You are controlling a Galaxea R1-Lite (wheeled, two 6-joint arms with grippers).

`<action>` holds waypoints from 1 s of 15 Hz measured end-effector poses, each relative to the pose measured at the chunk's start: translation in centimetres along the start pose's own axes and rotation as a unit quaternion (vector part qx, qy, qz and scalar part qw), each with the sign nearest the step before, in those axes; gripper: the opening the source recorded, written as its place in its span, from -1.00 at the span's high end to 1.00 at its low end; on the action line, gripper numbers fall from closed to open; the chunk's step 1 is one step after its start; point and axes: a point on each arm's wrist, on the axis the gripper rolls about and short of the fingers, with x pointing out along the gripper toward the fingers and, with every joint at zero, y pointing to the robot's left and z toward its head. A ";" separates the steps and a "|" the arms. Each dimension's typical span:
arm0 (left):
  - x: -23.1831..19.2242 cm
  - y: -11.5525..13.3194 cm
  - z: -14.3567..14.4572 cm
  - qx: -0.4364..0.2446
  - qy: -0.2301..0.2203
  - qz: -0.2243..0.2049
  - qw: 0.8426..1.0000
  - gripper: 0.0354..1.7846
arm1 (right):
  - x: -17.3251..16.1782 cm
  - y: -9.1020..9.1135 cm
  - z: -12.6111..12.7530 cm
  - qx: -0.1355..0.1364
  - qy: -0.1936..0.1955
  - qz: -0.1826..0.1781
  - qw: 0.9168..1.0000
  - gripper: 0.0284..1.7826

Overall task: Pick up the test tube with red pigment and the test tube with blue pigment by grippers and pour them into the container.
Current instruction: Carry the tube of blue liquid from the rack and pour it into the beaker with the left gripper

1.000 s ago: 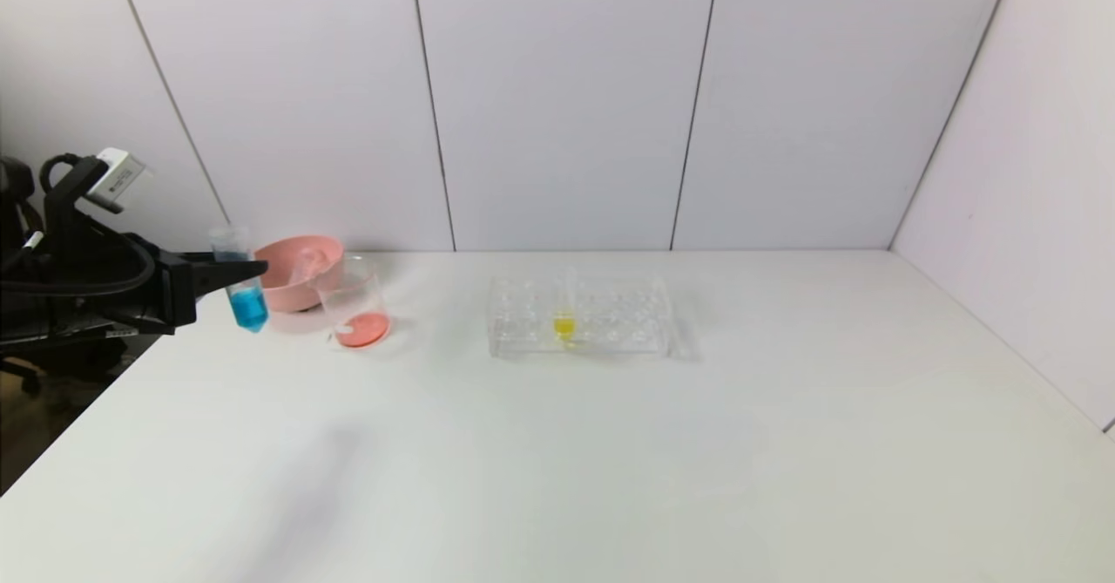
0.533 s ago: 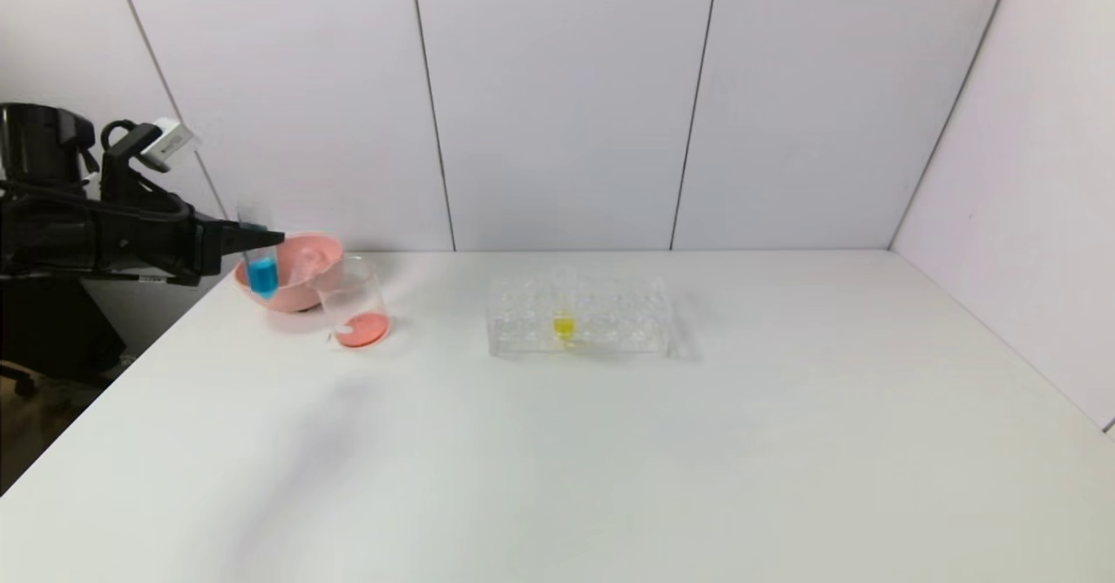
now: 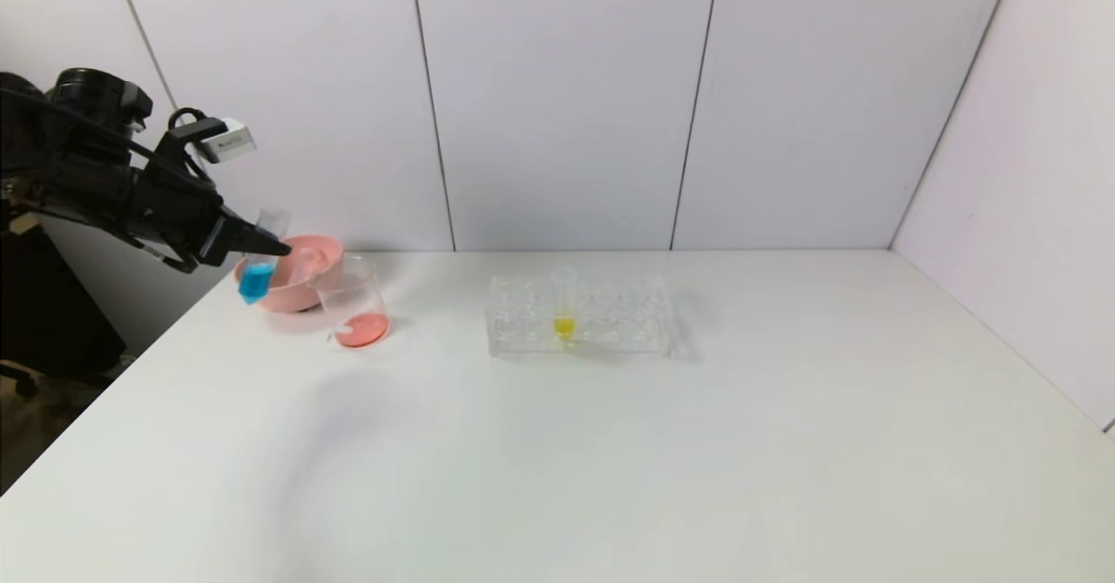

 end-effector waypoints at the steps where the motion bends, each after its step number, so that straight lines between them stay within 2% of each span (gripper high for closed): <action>1: 0.1 0.0 0.1 0.012 0.023 -0.002 1.000 0.53 | 0.0 0.0 0.0 0.000 0.000 0.000 1.000 -0.99; 3: 0.9 0.0 -0.3 0.054 0.075 0.008 0.996 0.53 | 0.0 0.0 0.0 0.000 0.000 0.000 1.000 -0.99; 5: 1.7 0.1 -0.1 0.080 0.097 0.024 0.992 0.53 | 0.0 0.0 0.0 0.000 0.000 0.000 1.000 -0.99; 9: 3.2 -0.2 1.0 0.134 0.108 0.056 0.984 0.53 | 0.0 0.0 0.0 0.000 0.000 0.000 1.000 -0.99; 15: 5.6 -1.3 2.4 0.217 0.130 0.089 0.963 0.53 | 0.0 0.0 0.0 0.000 0.000 0.000 1.000 -0.99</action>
